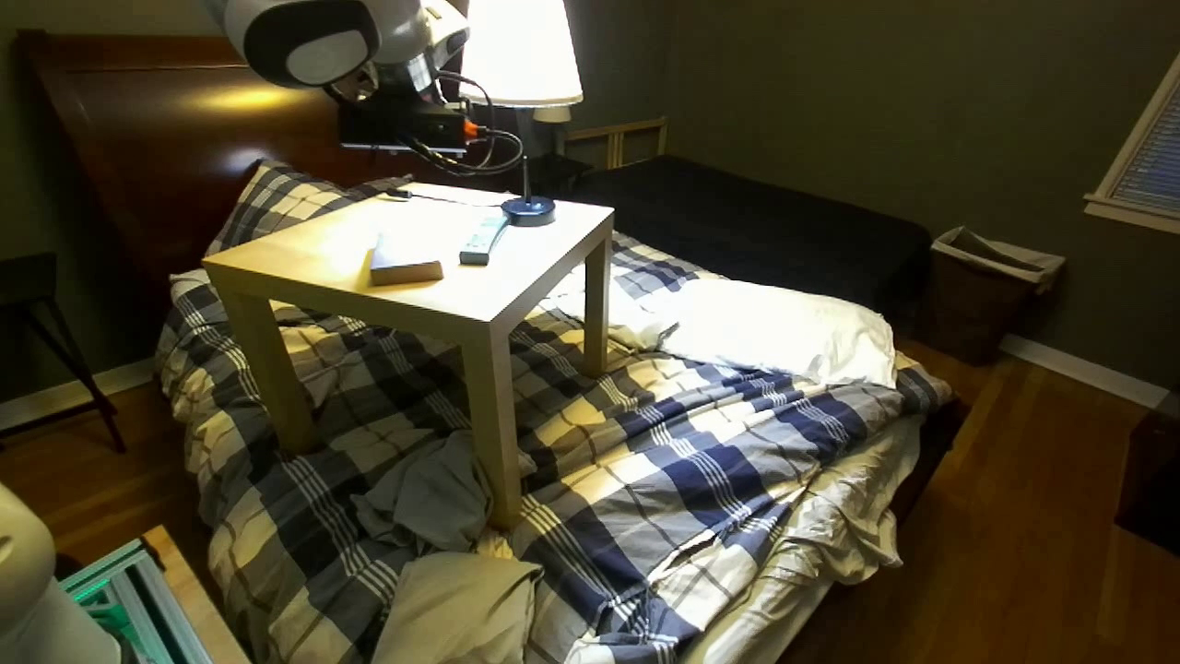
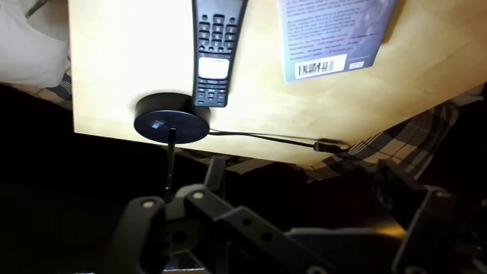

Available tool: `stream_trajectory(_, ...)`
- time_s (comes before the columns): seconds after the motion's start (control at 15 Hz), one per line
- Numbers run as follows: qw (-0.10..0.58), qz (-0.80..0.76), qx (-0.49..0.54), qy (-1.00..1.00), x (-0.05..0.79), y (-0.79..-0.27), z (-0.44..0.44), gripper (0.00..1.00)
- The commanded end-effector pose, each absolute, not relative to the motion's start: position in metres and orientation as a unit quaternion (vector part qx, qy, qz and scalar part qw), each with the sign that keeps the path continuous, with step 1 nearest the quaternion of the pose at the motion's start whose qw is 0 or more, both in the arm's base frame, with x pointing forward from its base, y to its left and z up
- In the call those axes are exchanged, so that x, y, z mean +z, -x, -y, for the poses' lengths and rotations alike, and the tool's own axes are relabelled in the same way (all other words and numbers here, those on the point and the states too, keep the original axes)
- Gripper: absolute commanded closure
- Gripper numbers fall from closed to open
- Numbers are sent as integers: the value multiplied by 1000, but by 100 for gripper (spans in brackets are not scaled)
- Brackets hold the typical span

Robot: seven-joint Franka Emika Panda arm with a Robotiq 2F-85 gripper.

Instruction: Click on the remote

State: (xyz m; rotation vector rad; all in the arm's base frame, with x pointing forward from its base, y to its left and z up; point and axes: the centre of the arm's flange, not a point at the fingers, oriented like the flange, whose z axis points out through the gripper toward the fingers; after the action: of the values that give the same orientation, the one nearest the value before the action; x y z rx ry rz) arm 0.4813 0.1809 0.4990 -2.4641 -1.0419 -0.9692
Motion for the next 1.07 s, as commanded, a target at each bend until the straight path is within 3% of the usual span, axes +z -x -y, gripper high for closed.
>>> stream_trajectory(0.0, 124, 385, -341, 848, 488, -508, -220, 26)
stream_trajectory(0.47, 75, 384, -362, 846, 462, -561, -243, 81)
stream_trajectory(0.67, 59, 376, -365, 850, 450, -579, -242, 99)
stream_trajectory(1.0, 26, 367, -358, 858, 428, -600, -238, 100)
